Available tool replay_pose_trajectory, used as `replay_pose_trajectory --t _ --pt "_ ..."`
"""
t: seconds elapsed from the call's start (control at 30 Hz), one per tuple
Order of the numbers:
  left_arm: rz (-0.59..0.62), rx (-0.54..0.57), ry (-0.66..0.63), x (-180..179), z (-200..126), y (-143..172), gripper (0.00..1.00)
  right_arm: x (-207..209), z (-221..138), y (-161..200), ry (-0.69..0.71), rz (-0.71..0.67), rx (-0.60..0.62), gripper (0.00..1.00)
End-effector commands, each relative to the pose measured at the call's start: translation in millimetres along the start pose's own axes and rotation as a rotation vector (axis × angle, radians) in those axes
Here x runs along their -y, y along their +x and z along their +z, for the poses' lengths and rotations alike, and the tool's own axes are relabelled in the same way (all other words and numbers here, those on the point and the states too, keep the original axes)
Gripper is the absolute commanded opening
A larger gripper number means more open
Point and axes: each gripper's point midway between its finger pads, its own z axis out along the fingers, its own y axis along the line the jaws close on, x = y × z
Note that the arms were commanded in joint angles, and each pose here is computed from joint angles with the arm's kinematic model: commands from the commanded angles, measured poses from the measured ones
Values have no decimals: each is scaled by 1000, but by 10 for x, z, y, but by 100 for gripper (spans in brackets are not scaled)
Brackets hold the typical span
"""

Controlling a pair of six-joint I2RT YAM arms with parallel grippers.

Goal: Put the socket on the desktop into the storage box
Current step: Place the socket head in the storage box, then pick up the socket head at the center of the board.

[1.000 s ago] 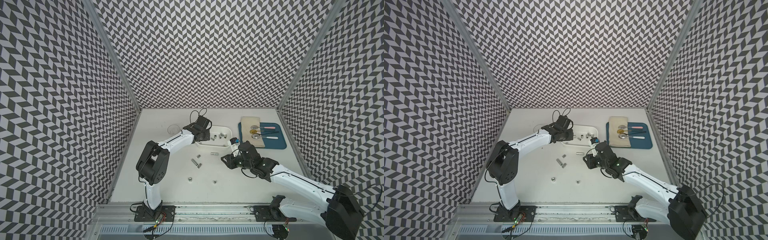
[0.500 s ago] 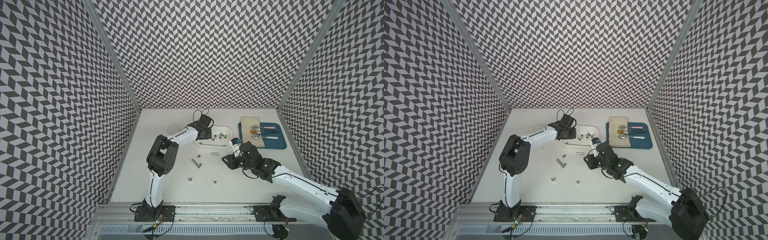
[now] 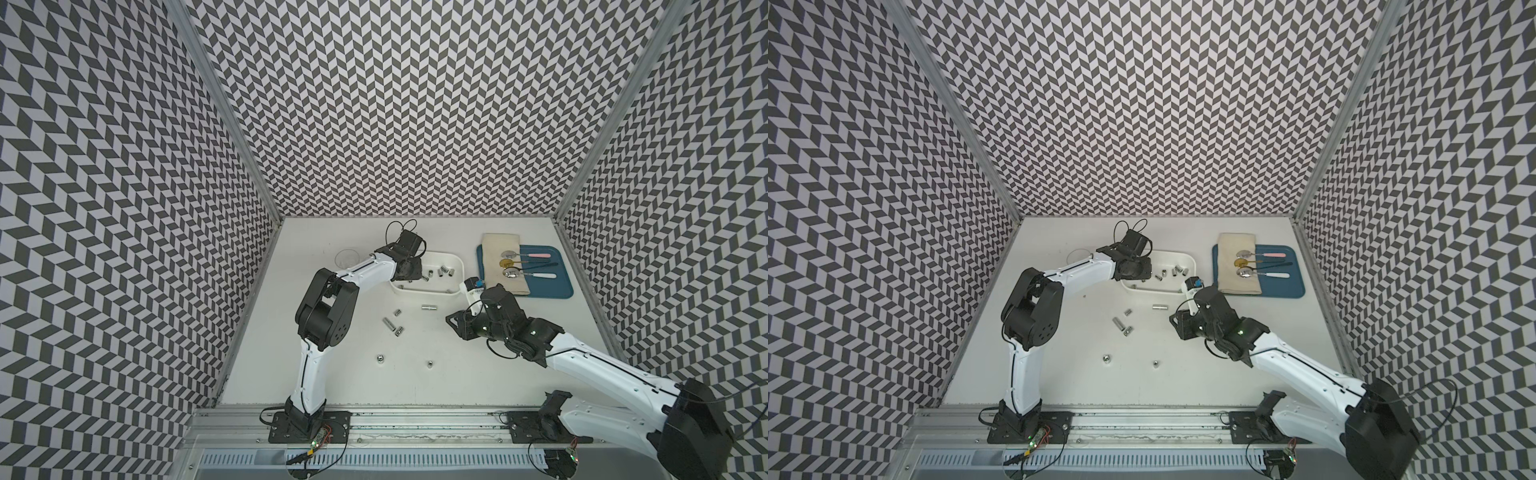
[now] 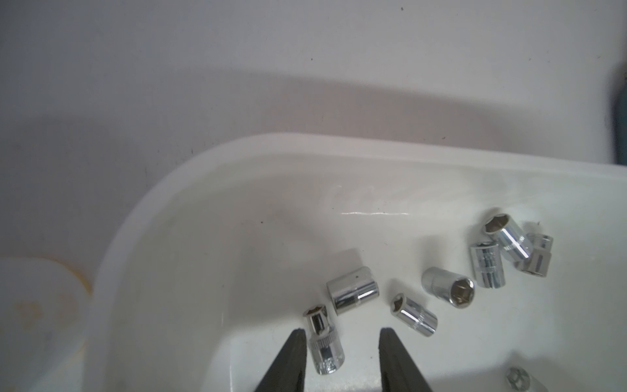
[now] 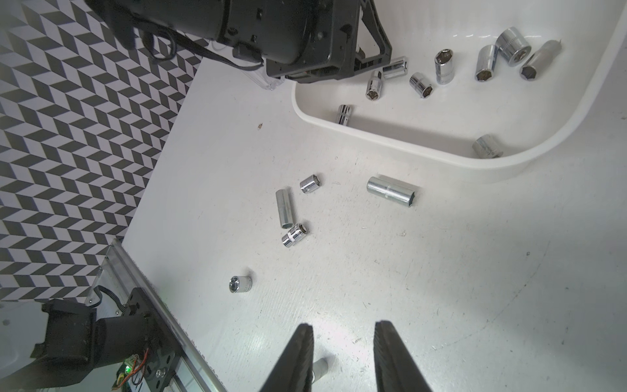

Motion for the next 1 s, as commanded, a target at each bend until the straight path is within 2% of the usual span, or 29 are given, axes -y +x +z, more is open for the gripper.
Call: replay_pose_trajectory --t 0.0,0.43,0.97 --pt "2 49 17 51 -165 -180 40 -16 -53 -83 -8 2 46 34" --pt "5 110 84 150 -585 -284 40 5 -64 -88 0 8 53 36" --pt "11 141 171 108 -1134 -56 41 18 -34 -124 12 -4 44 40"
